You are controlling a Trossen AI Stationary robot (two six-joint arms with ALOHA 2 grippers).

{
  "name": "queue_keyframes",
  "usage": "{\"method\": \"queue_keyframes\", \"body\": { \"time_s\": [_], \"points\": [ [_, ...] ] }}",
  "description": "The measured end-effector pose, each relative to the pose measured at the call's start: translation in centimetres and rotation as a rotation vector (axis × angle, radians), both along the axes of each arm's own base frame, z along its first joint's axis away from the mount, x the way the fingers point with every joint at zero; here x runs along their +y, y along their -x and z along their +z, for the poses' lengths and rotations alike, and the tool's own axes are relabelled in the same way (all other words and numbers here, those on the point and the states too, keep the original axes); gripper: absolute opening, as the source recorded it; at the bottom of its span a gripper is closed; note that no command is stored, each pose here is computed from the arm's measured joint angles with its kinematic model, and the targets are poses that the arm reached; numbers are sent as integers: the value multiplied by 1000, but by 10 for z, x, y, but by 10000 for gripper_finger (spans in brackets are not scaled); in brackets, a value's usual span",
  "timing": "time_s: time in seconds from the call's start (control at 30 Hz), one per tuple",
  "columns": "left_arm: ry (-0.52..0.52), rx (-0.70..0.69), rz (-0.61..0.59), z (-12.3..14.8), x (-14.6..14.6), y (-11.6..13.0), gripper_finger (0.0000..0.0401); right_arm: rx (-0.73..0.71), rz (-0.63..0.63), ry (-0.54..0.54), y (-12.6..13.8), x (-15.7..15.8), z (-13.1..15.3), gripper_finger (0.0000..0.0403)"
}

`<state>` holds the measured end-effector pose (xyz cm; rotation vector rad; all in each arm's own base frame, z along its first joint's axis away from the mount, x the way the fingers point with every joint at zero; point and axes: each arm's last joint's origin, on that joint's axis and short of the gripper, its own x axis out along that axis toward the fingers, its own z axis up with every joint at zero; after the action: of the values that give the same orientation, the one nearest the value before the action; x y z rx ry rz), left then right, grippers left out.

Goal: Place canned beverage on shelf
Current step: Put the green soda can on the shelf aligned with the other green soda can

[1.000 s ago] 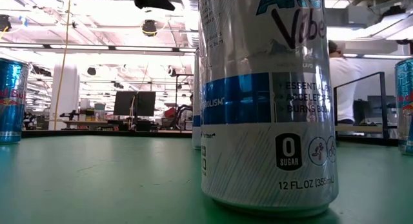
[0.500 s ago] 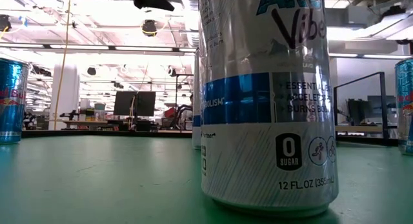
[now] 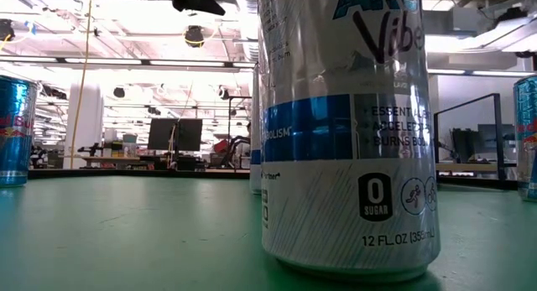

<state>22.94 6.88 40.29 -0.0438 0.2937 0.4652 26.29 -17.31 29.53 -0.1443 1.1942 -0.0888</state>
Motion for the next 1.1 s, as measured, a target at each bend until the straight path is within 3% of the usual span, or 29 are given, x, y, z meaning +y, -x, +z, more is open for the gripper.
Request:
{"method": "queue_keyframes", "body": {
  "time_s": [0.2,0.43,0.93,1.1],
  "points": [
    [-2,1,2,0,0,0,377,1,-20,-13,1,1,0,357],
    [-11,6,0,0,0,0,377,13,-40,-31,2,2,0,307],
    [-23,12,-5,0,0,0,377,24,-351,-163,7,6,0,301],
    [-30,16,-7,0,0,0,377,52,-435,-156,8,9,-1,301]
  ]
}}
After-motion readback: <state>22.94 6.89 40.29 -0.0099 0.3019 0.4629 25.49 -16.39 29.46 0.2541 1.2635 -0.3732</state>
